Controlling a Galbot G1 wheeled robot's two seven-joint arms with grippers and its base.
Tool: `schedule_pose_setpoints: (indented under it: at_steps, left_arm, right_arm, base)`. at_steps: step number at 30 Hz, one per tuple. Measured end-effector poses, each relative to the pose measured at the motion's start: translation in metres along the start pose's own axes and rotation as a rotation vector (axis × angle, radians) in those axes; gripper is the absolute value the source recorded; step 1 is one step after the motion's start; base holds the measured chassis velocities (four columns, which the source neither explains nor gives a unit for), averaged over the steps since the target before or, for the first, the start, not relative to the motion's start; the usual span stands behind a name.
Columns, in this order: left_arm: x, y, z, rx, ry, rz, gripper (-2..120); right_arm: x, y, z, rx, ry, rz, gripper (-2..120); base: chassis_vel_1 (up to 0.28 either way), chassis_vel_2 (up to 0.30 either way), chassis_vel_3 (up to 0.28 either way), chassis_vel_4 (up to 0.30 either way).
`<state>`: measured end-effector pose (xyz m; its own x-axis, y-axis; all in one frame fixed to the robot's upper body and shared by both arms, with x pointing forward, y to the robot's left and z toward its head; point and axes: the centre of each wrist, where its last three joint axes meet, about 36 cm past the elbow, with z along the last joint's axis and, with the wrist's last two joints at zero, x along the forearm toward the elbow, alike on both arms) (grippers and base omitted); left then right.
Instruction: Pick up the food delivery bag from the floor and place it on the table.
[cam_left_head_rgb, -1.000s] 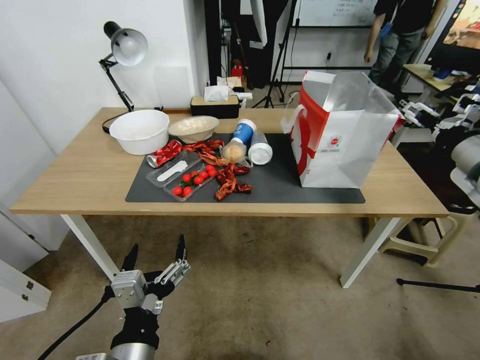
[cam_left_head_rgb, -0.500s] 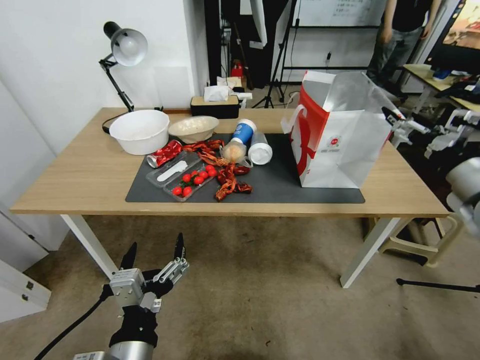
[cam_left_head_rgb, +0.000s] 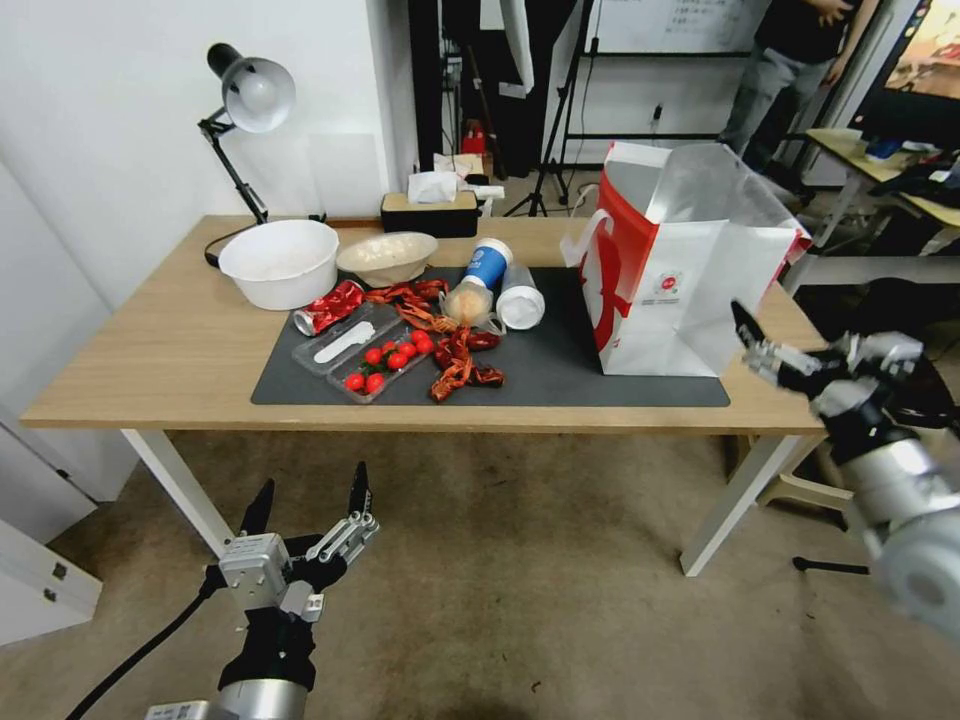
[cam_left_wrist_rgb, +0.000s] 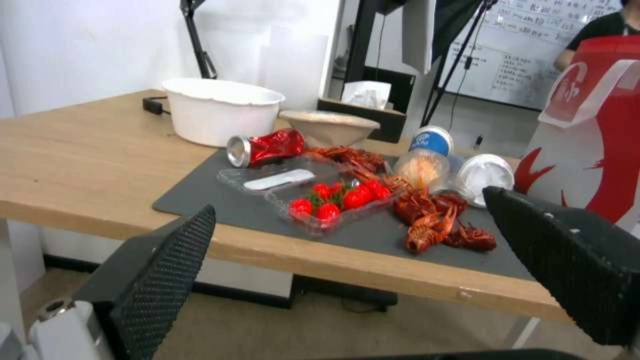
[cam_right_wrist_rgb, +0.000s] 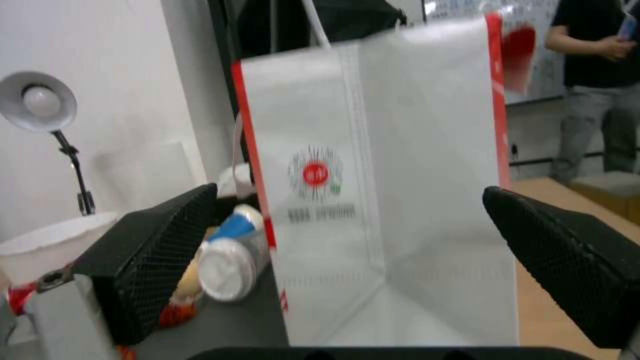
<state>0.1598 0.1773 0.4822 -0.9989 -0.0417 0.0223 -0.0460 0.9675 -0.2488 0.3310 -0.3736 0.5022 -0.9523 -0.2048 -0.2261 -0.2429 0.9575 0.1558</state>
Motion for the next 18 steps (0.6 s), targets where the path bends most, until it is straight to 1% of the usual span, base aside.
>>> schedule_pose_setpoints:
  at_steps: [1,2,4,6,7,10,18]
  left_arm:
    - [-0.001,0.0,0.0,0.0,-0.003,0.001,100]
    - [-0.001,0.0,0.0,0.0,-0.003,0.001,100]
    - [-0.001,0.0,0.0,0.001,-0.011,0.0,100]
    - [-0.002,0.0,0.002,0.001,-0.017,-0.002,100]
    - [-0.002,0.0,0.002,0.001,-0.017,-0.002,100]
    - [-0.006,0.001,0.007,0.003,-0.019,-0.001,100]
    - [-0.01,0.004,0.014,0.002,-0.014,0.003,100]
  right_arm:
    - [0.014,0.009,0.012,-0.015,0.025,0.021,100]
    - [0.014,0.009,0.012,-0.015,0.025,0.021,100]
    - [0.039,0.024,0.031,-0.025,0.067,0.055,100]
    - [0.058,0.033,0.043,-0.038,0.096,0.081,100]
    - [0.058,0.033,0.043,-0.038,0.096,0.081,100]
    - [0.083,0.041,0.059,-0.049,0.13,0.103,100]
    - [0.109,0.047,0.077,-0.066,0.171,0.118,100]
  base:
    - [0.0,0.0,0.0,0.0]
    - [0.0,0.0,0.0,0.0]
    - [0.0,0.0,0.0,0.0]
    - [0.0,0.0,0.0,0.0]
    - [0.0,0.0,0.0,0.0]
    - [0.0,0.0,0.0,0.0]
    - [0.0,0.0,0.0,0.0]
